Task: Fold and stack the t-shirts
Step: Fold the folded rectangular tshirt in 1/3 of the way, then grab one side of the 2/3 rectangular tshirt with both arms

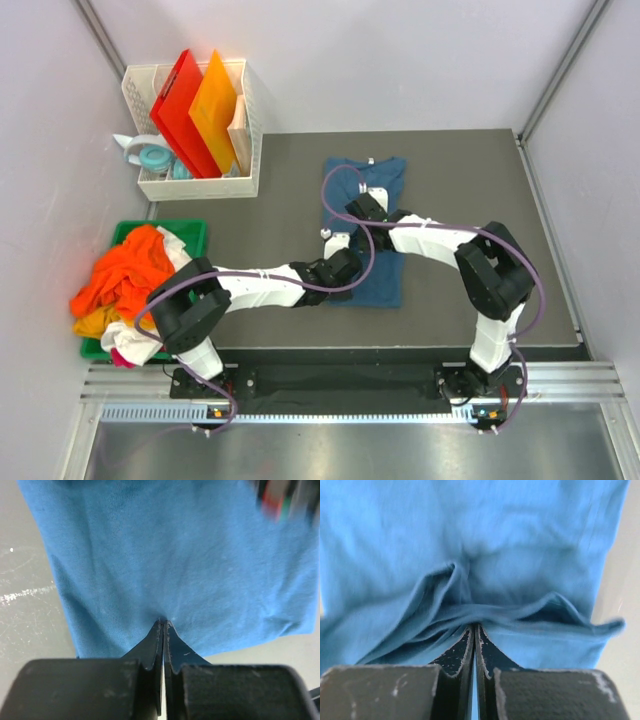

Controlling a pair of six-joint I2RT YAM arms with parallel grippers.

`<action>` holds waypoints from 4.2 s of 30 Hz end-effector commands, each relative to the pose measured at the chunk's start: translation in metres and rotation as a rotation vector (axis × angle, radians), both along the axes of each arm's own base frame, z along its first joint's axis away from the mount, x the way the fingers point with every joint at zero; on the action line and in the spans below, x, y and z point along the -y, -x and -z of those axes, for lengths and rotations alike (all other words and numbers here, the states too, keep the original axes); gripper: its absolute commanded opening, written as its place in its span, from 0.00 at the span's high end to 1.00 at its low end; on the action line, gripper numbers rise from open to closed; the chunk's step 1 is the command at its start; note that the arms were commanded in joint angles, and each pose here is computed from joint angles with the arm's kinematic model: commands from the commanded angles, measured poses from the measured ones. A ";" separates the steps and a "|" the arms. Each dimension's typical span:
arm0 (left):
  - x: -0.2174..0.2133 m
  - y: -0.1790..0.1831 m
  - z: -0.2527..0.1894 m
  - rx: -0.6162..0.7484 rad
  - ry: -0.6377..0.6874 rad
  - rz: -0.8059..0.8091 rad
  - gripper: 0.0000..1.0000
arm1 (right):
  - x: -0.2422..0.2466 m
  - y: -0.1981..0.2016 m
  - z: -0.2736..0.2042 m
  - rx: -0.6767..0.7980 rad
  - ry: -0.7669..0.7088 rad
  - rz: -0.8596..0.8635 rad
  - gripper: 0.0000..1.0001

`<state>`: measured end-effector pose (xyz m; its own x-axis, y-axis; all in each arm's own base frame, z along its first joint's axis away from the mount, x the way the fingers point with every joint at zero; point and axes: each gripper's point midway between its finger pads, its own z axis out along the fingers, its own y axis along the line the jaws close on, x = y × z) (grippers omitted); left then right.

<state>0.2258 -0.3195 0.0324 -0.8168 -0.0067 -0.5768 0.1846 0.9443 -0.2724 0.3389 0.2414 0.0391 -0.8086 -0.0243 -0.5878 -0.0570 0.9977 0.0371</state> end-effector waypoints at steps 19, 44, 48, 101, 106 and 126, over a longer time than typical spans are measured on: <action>0.000 -0.007 -0.016 0.045 -0.037 -0.016 1.00 | 0.013 -0.139 -0.114 0.304 -0.107 0.099 1.00; 0.018 -0.134 -0.071 0.278 -0.122 -0.064 1.00 | 0.101 0.032 -0.141 0.331 -0.115 0.086 0.78; 0.009 -0.143 -0.059 0.255 -0.135 -0.085 1.00 | 0.105 0.037 -0.146 0.341 -0.123 0.091 0.78; -0.049 -0.033 -0.041 0.107 -0.036 -0.120 0.03 | 0.040 0.120 -0.008 0.025 -0.170 0.082 0.56; -0.050 -0.028 -0.036 0.092 -0.029 -0.121 0.04 | 0.051 0.124 -0.006 0.039 -0.147 0.118 0.56; -0.042 -0.013 -0.020 0.046 -0.025 -0.113 0.07 | 0.063 0.154 0.033 -0.101 -0.096 0.147 0.67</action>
